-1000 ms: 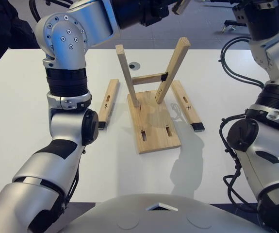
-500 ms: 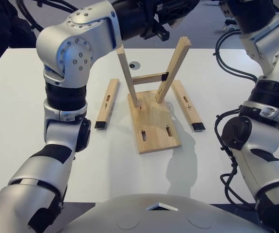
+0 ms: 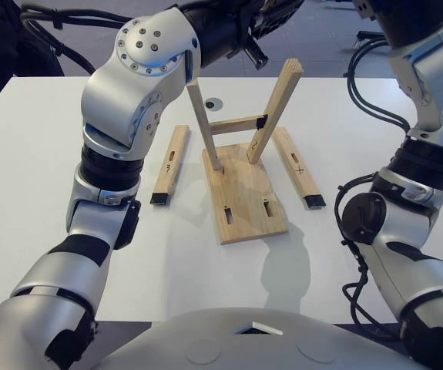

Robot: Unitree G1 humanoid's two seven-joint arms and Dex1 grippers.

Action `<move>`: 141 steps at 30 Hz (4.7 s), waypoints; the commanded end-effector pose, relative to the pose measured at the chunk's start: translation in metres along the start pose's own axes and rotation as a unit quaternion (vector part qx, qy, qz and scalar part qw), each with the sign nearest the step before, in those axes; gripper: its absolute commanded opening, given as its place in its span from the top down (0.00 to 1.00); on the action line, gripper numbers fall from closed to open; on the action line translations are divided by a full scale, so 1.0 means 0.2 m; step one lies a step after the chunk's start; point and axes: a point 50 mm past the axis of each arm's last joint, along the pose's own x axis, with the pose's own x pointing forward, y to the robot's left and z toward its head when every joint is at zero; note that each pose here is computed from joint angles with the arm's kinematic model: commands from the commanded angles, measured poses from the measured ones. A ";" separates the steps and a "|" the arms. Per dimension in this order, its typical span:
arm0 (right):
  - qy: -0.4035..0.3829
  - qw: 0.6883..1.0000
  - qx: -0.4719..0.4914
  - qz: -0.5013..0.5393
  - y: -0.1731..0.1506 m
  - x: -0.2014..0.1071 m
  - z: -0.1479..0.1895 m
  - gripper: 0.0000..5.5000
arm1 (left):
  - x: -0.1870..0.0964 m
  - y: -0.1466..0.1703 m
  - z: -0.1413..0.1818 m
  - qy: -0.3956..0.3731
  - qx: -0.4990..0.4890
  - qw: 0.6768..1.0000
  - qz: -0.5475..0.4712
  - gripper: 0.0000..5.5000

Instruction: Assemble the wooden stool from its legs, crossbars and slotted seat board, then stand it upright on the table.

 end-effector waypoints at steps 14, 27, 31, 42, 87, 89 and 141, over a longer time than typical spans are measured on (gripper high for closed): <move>-0.026 1.000 0.006 -0.014 -0.01 0.04 -0.02 0.63 | 0.00 -0.03 -0.01 -0.002 0.007 1.000 0.003 0.77; -0.032 0.999 0.002 -0.028 -0.02 0.00 -0.03 0.92 | 0.00 -0.03 0.01 -0.006 0.028 0.999 0.014 0.77; -0.034 0.999 -0.004 -0.036 -0.02 0.00 -0.02 0.93 | 0.01 -0.01 0.03 -0.005 0.052 0.998 0.025 0.68; -0.045 0.996 -0.033 -0.068 -0.05 -0.03 0.04 0.93 | -0.02 0.00 0.09 -0.020 0.012 1.000 -0.002 0.35; 0.075 0.906 -0.154 -0.387 -0.74 -0.88 -0.32 0.93 | -0.52 0.49 -0.34 0.087 -0.205 0.949 0.225 0.20; 0.053 0.915 -0.150 -0.371 -0.71 -0.84 -0.26 0.93 | -0.52 0.48 -0.34 0.087 -0.205 0.949 0.224 0.20; 0.034 0.897 -0.162 -0.410 -0.70 -0.89 -0.35 0.93 | -0.50 0.45 -0.36 0.090 -0.197 0.951 0.220 0.20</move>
